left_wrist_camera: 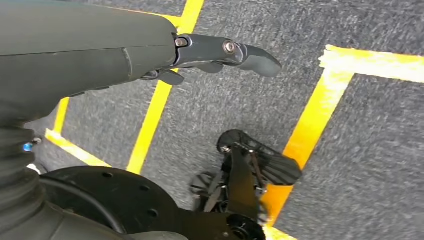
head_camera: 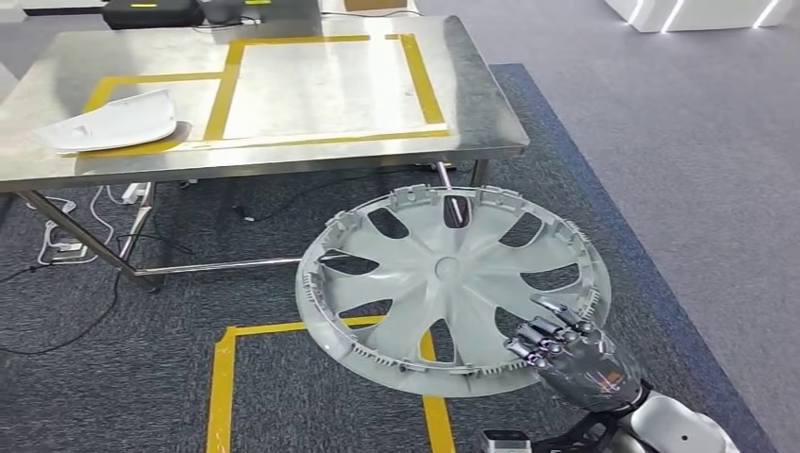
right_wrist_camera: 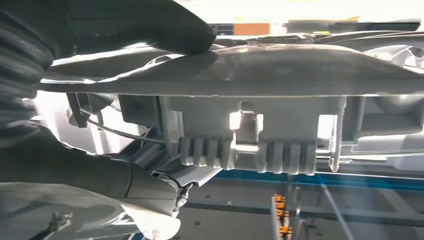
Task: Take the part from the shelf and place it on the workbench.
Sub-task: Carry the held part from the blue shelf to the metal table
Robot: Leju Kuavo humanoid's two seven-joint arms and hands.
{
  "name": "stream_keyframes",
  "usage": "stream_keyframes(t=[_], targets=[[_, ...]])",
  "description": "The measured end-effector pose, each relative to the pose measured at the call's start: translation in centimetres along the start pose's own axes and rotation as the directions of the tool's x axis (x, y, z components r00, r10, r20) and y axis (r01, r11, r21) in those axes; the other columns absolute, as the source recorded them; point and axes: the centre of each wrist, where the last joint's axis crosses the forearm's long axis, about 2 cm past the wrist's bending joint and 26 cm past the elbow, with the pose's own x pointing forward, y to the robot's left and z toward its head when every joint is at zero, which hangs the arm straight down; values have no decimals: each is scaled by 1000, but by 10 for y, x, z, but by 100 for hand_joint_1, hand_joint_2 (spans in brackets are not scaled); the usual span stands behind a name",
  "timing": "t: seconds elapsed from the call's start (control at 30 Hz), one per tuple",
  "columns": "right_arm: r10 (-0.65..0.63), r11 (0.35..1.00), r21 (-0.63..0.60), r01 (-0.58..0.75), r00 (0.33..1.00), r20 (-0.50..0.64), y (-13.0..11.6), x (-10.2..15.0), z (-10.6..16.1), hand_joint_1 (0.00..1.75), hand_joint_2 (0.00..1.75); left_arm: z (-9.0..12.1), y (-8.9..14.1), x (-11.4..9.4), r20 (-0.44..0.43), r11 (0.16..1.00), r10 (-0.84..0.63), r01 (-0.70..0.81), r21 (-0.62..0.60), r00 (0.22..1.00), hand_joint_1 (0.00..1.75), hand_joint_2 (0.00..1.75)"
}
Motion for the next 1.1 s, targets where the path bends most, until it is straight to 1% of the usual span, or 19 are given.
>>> stream_keyframes(t=[0.63,1.1], targets=[[-12,1000,-5,12,1000,-9,-1,0,1,175,175,0,0,0,3,1000,-7,7,-6,1000,0,175],[-17,1000,15,17,1000,-16,-3,6,10,175,175,1,-2,-1,0,1000,-8,8,-17,1000,0,175]])
